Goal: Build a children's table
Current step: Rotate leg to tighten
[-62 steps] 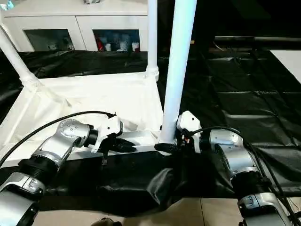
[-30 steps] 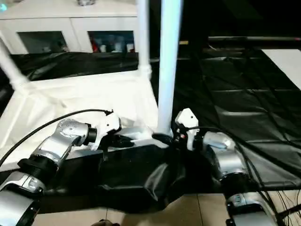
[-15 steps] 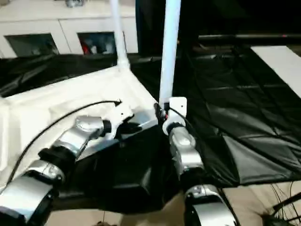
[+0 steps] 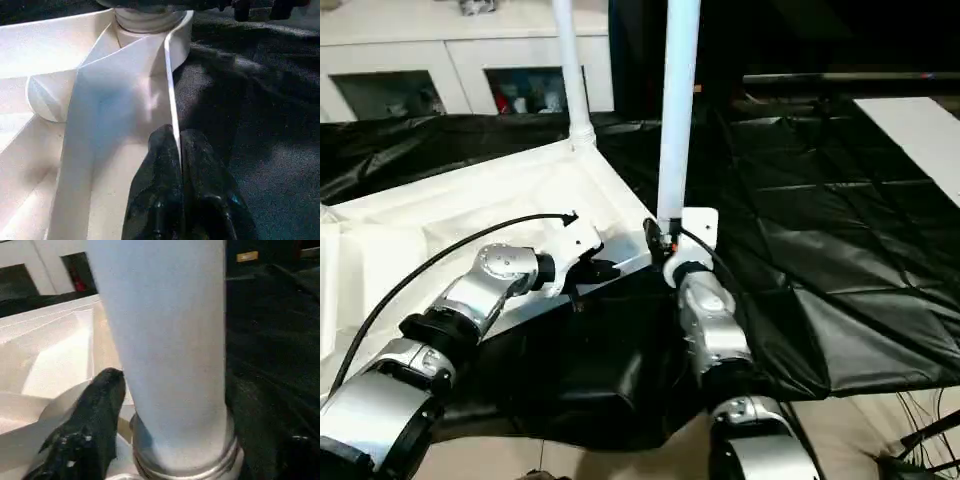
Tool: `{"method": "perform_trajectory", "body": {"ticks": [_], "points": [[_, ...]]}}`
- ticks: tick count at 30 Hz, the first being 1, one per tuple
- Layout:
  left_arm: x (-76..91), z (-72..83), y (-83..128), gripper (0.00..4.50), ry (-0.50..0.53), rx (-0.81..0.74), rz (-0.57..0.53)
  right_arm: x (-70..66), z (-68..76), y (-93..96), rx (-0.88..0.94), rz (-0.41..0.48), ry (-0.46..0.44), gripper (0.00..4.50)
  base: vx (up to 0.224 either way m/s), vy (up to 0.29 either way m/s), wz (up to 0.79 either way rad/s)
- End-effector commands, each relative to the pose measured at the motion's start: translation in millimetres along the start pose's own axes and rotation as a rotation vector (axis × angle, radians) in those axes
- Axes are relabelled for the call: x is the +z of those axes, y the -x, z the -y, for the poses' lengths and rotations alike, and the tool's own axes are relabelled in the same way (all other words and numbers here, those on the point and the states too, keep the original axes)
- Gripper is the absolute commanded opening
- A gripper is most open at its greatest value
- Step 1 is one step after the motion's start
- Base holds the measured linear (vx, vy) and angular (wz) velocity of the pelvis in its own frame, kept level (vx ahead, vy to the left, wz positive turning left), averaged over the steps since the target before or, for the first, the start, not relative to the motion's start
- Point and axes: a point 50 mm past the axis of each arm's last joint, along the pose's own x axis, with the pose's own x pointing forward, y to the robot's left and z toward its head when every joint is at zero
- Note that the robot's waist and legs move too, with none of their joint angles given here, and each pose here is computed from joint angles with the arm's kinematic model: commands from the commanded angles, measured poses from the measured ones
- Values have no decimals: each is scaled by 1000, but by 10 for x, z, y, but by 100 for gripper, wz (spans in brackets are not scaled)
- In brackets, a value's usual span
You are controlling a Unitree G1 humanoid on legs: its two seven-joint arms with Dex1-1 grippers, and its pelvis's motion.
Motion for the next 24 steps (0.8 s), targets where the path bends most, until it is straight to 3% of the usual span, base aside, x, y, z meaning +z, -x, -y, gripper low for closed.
{"method": "perform_trajectory", "body": {"ticks": [1, 5, 6, 14, 21, 24], "points": [[18, 41, -22, 0, -30, -39, 14, 85, -10, 4, 79, 13, 49, 350, 0, 0, 0], [-34, 48, 33, 0, -37, -66, 11, 158, 176, 126, 304, -34, 257, 362, 0, 0, 0], [-42, 51, 41, 0, -38, -72, 10, 167, 209, 152, 336, -42, 274, 362, 0, 0, 0], [-115, 136, 167, 0, -73, -234, 1, 312, 546, 505, 694, -126, 352, 362, 0, 0, 0], [-142, 241, 308, 0, -78, -402, -15, 334, 643, 705, 896, -249, 327, 362, 0, 0, 0], [-151, 245, 323, 0, -80, -403, -17, 316, 648, 725, 928, -279, 340, 362, 0, 0, 0]]}}
